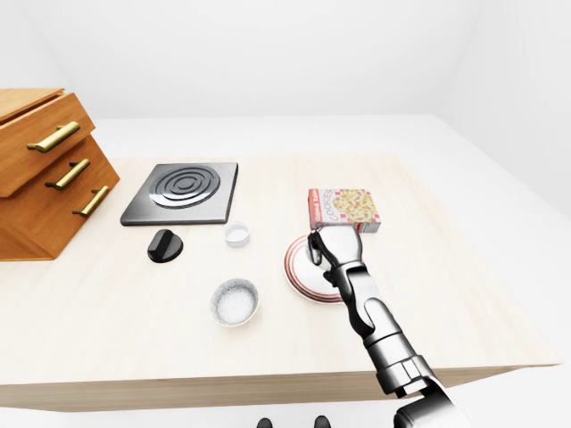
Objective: Pick the akita bowl next to the plate and place it on the plate.
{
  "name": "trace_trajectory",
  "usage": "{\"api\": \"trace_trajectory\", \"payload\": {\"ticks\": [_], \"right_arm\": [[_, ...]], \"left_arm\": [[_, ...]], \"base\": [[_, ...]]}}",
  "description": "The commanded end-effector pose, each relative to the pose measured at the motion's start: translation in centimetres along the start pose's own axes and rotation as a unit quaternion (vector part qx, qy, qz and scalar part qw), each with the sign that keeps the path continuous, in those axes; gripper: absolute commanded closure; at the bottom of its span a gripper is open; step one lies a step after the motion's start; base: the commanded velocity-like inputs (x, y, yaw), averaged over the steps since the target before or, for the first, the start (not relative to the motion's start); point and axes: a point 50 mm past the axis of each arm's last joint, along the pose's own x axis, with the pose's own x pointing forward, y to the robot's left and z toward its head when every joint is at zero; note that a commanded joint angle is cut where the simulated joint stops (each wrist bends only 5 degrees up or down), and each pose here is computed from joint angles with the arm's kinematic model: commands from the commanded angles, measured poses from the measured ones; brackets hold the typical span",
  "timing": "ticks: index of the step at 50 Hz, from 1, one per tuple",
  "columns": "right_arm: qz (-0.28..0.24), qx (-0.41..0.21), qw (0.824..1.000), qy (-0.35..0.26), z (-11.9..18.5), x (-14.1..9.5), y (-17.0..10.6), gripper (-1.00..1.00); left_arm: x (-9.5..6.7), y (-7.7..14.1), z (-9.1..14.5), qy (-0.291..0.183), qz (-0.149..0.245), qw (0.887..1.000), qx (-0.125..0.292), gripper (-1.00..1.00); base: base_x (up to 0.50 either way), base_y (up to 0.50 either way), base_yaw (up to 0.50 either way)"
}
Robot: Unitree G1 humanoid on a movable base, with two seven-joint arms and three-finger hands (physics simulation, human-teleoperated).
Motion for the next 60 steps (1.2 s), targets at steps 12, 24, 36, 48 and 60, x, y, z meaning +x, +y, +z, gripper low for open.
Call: {"api": "trace_trajectory", "payload": {"ticks": [12, 24, 36, 48, 60], "right_arm": [[0.016, 0.012, 1.0, 0.016, -0.9, -0.4, 1.3, 1.0], [0.039, 0.03, 0.998, 0.027, -1.3, -0.2, 1.5, 1.0], [0.045, 0.037, 0.998, 0.032, -1.6, 0.5, 1.3, 1.0], [0.044, 0.034, 0.998, 0.031, -1.6, 1.5, 0.6, 1.0], [0.06, 0.033, 0.997, 0.032, -1.8, 2.3, 0.9, 1.0]], "left_arm": [[0.0, 0.0, 0.2, -0.003, 0.001, 1.0, 0.0, -1.0], [-0.1, 0.1, 0.2, -0.004, 0.001, 1.0, 0.0, -1.0], [0.0, 0.0, 0.2, -0.004, 0.001, 1.0, 0.0, -1.0], [0.0, 0.1, -0.2, 0.004, 0.002, 1.0, 0.001, -1.0], [0.0, 0.1, -0.1, 0.002, 0.003, 1.0, 0.001, -1.0]], "base": [[0.0, 0.0, 0.0], [0.0, 0.0, 0.0], [0.0, 0.0, 0.0], [0.0, 0.0, 0.0], [0.0, 0.0, 0.0]]}}
